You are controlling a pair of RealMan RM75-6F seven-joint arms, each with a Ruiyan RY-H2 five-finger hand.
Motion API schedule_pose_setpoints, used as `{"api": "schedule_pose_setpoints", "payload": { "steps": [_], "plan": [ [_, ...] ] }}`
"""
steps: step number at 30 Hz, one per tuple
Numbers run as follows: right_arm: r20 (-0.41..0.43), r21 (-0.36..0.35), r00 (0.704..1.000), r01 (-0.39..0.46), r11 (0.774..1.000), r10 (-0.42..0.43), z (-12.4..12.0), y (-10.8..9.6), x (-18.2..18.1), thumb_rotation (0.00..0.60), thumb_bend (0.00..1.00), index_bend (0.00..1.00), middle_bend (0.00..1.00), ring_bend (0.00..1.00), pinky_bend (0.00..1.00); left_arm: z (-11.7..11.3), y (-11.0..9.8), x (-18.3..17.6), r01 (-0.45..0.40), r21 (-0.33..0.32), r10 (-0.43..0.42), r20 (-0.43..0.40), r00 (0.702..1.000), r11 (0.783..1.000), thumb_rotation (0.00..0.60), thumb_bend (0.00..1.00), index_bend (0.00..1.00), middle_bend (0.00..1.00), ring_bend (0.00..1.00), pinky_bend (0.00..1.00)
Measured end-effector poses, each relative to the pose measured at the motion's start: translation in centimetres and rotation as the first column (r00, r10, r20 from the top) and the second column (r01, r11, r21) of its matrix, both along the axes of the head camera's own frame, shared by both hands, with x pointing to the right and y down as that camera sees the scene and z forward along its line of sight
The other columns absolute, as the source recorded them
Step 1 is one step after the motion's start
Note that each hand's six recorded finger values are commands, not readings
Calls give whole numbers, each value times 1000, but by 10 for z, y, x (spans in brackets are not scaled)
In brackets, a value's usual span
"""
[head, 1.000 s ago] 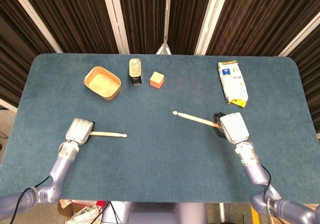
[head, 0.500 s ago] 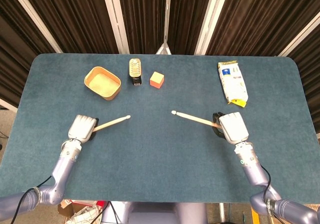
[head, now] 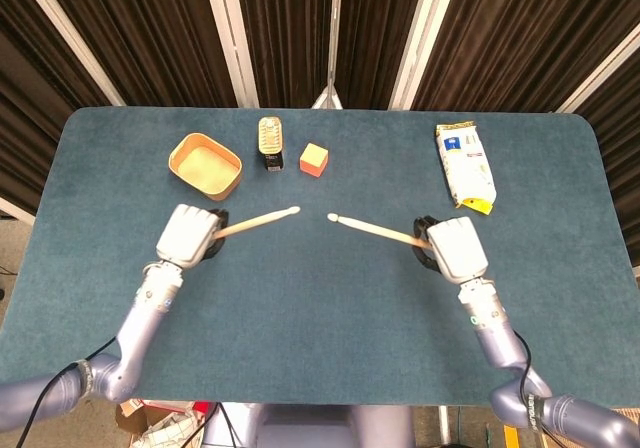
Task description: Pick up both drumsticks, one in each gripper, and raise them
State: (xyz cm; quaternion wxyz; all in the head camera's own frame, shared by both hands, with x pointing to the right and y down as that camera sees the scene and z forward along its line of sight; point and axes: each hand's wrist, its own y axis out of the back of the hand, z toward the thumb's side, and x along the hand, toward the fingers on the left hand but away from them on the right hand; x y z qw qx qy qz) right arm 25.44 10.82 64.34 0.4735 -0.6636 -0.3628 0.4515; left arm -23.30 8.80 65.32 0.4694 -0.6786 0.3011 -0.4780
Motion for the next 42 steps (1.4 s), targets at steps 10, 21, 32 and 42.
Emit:
{"api": "schedule_pose_setpoints", "payload": {
  "steps": [10,21,32,42],
  "plan": [
    [44,27,999,-26,999,25,-17,-25,-36,600,613,804,709,852,821,-29,-8,56,-70,53,74,-91,993,996,600,575,671,771,856,959],
    [104,35,995,-7,999,4,-38,-27,-70,600,613,804,710,853,821,-36,-12,97,-80,66,87,-124,988,995,600,575,676,773,856,959],
    [129,44,991,29,999,-34,-54,-19,-86,600,613,804,709,857,821,-50,-17,112,-60,98,75,-162,984,993,600,575,677,773,856,959],
    [115,36,993,18,999,-22,-50,-20,-82,600,613,804,710,857,821,-46,-17,113,-55,89,69,-170,983,995,600,575,677,773,856,959]
  ]
}}
